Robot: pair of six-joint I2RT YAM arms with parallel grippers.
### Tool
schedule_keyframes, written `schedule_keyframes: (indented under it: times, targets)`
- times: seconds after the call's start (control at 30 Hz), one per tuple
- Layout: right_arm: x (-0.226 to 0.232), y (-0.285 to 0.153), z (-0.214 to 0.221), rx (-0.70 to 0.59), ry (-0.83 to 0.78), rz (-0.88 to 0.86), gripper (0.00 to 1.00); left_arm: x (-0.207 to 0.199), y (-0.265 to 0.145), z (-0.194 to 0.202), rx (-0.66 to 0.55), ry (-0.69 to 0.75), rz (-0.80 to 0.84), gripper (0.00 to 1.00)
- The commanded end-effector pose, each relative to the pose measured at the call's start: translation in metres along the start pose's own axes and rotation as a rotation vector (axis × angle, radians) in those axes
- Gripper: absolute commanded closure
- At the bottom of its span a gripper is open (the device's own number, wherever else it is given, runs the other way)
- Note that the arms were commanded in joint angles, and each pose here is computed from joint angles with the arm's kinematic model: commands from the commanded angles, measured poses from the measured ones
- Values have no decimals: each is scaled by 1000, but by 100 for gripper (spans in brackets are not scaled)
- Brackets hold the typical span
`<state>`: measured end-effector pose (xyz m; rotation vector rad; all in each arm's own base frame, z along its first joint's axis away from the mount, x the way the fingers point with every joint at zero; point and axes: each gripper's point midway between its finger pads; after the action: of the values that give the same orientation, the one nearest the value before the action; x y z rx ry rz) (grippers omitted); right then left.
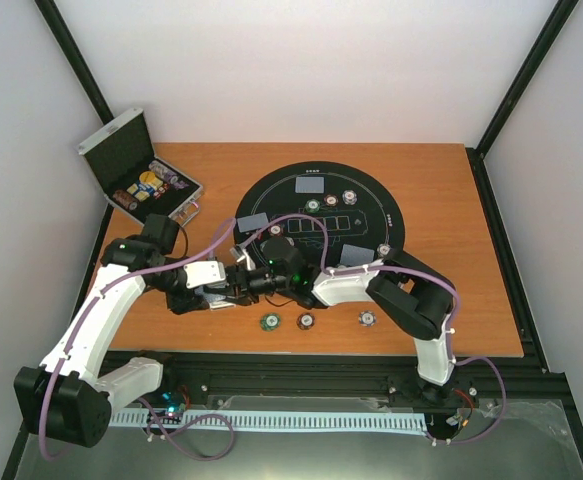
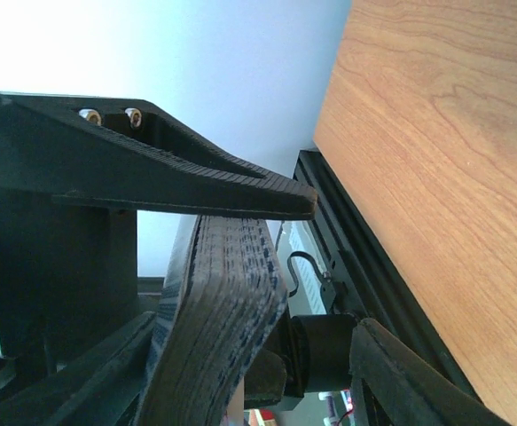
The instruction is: Distribute texas hold em gaming equipment
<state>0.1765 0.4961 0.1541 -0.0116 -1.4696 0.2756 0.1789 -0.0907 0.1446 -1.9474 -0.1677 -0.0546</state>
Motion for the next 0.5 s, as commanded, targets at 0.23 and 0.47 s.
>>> schedule_keyframes:
  times: [0.23,0.47]
  targets:
    - [-41,-37,-12,-98,30,148,47,4,-15,-11,-38,29,-39,99]
    - [-29,-48,-14,-122,9,139,60,5,-15,-11,-34,30,-41,99]
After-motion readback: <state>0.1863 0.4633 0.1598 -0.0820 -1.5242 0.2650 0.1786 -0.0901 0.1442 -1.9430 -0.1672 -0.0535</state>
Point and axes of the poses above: each gripper's point midway between its finger pads, its own y axis out along the fingers, its own x axis along the line the jaws close on, z = x × y, and after that the axes turned 14 degrees about y, right-handed
